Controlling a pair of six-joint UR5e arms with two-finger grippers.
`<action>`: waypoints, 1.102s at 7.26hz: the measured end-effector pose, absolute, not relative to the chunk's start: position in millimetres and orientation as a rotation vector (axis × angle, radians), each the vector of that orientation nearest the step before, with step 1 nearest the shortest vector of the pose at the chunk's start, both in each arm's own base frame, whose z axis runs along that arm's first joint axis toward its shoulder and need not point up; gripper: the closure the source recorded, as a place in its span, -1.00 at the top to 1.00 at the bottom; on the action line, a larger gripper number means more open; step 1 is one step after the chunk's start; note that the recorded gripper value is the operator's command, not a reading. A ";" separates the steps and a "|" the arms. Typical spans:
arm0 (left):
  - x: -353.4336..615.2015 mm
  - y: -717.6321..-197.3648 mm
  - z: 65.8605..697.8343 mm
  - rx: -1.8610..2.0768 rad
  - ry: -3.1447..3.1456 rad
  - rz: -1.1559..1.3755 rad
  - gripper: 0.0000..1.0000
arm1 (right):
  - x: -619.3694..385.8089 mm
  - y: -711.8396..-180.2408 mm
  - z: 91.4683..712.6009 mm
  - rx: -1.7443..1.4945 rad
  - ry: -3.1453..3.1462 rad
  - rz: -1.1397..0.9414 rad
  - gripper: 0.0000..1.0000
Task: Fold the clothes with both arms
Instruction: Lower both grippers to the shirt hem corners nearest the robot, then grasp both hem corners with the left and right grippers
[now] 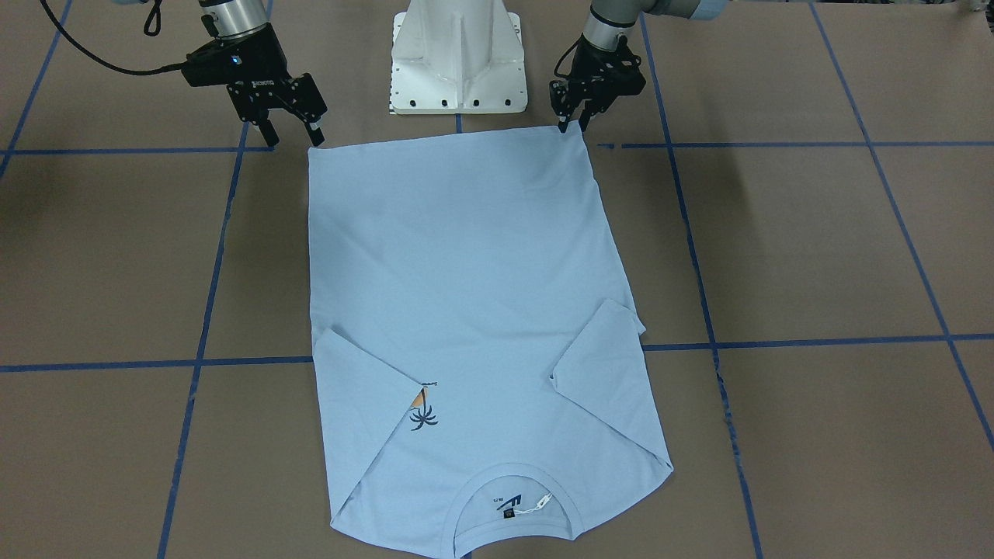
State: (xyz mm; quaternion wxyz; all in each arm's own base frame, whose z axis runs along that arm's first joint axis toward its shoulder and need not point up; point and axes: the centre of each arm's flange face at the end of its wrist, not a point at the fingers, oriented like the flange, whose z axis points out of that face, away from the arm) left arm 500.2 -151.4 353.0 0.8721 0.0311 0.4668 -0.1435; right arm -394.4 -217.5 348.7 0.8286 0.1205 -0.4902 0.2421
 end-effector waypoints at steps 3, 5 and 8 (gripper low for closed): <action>500.1 -150.4 351.2 0.063 0.979 -0.298 -1.00 | -395.2 -217.0 350.0 0.256 -1.038 0.513 0.75; 499.6 -150.5 347.4 0.063 0.987 -0.298 -1.00 | -396.7 -214.4 353.5 0.253 -1.035 0.538 0.29; 497.6 -152.9 334.0 0.077 1.019 -0.312 -1.00 | -396.4 -197.0 376.2 0.220 -0.989 0.555 0.39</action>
